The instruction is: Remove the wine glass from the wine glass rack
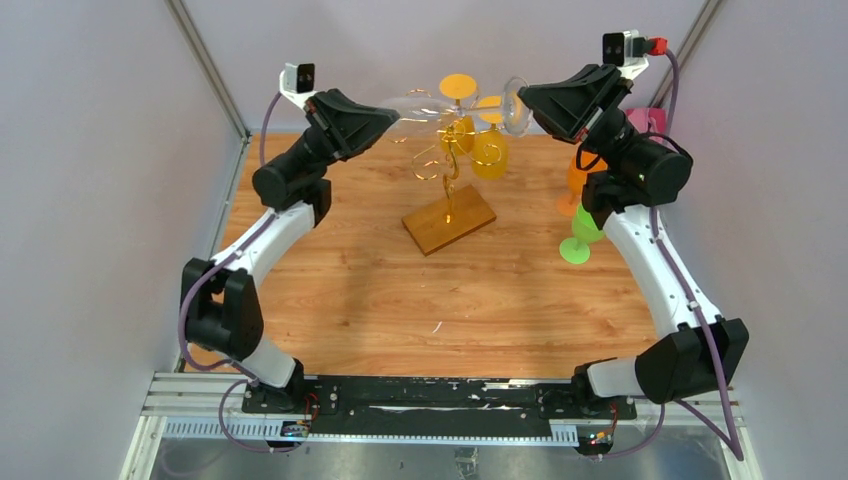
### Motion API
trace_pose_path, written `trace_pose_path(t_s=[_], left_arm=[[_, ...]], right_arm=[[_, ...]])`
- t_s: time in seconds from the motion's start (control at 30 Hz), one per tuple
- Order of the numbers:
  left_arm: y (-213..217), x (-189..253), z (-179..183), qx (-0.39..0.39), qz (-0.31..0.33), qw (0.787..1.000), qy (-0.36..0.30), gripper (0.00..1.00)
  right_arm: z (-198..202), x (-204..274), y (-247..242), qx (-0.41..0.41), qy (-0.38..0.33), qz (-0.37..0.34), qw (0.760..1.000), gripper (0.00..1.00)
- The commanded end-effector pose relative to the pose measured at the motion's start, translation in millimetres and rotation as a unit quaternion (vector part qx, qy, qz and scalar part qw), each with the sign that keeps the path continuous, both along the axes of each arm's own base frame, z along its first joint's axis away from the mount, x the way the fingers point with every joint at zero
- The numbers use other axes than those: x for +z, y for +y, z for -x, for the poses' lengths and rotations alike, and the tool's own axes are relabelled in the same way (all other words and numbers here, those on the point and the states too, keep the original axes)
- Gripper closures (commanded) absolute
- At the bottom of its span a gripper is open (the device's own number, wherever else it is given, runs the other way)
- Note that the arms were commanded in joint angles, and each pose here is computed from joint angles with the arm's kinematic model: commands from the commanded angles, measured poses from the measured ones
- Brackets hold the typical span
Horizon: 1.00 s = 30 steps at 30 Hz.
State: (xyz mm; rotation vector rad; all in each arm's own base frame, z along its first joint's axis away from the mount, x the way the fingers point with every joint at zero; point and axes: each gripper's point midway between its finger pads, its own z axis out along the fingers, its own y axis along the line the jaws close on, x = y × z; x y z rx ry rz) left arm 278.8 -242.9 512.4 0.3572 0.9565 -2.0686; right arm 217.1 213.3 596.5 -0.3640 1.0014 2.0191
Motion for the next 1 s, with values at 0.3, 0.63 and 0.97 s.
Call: trace_pose_path(t_s=[0.3,0.63,0.97], left_arm=[[25.5,31.1,102.7,0.001,0.019,0.994,-0.108,1.0],[36.9,30.6,72.4,0.089,-0.003,0.995,-0.055,1.0],[95.3,67.5,76.3,0.394,-0.112,0.911,-0.043,1.0]], right_arm=[[-20.8,-50.2,48.2,0.057,0.036,0.056,0.996,1.0],[-22.3,-65.6,57.6,0.053,0.039,0.07,0.995,0.68],[-40.4,-83.5,19.3,-0.021,0.058,0.08,0.995,0.19]])
